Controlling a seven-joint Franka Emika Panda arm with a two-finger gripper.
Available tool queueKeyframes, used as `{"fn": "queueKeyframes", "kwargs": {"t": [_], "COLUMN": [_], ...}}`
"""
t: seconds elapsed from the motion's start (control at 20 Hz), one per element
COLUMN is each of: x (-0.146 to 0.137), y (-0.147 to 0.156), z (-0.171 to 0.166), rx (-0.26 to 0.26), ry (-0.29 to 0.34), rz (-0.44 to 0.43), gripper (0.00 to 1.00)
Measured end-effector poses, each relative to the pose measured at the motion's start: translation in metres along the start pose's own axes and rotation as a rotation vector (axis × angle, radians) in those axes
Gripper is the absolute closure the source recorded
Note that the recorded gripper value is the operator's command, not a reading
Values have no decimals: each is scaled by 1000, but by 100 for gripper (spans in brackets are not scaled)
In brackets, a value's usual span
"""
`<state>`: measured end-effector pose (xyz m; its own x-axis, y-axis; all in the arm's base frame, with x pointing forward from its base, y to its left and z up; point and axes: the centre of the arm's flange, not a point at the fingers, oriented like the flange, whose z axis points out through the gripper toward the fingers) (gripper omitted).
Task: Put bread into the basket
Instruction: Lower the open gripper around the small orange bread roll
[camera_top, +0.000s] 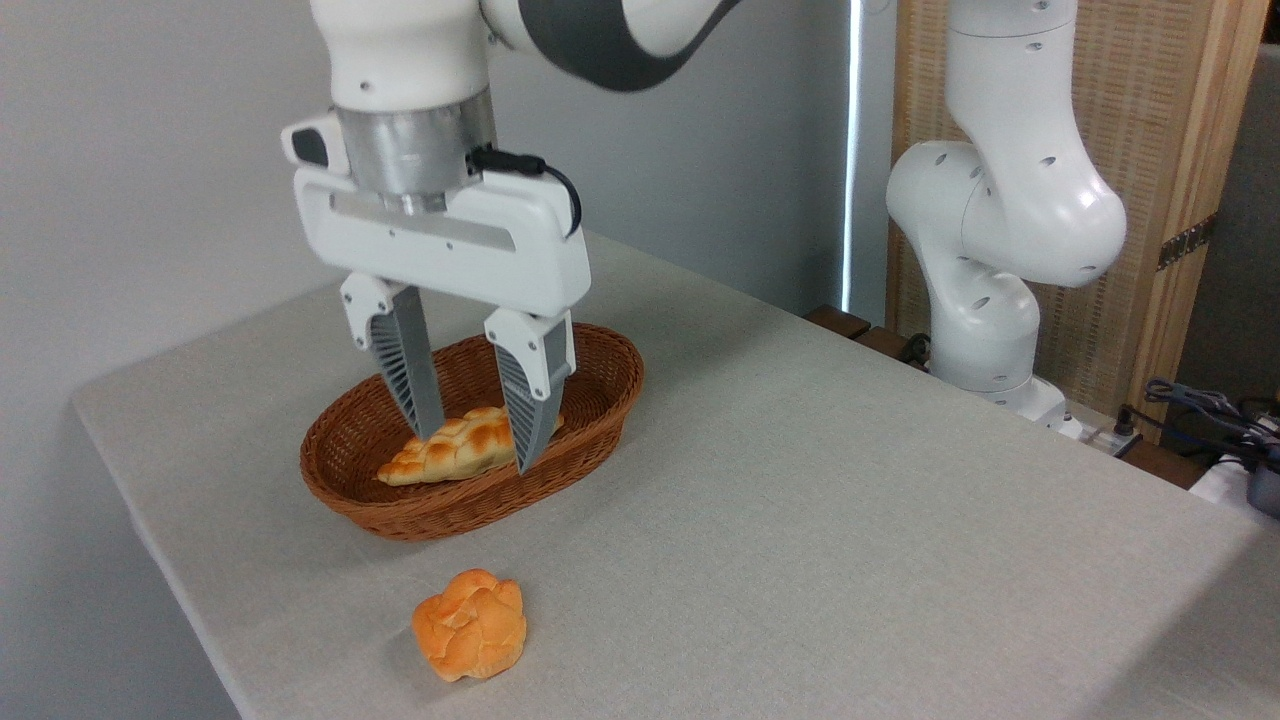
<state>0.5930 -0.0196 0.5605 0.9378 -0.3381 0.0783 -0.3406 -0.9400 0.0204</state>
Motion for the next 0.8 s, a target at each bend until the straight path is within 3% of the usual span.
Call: {"fn": "queueKeyframes", "kwargs": {"t": [0.3,0.55,0.8], "x": [13,8,8], "y": [-13,-15,-16], "z": [45,90,104], "rx": [18,21,25], "ry": [69,85,108], "rz": [-277,-335,-358], "gripper": [0,0,0]}}
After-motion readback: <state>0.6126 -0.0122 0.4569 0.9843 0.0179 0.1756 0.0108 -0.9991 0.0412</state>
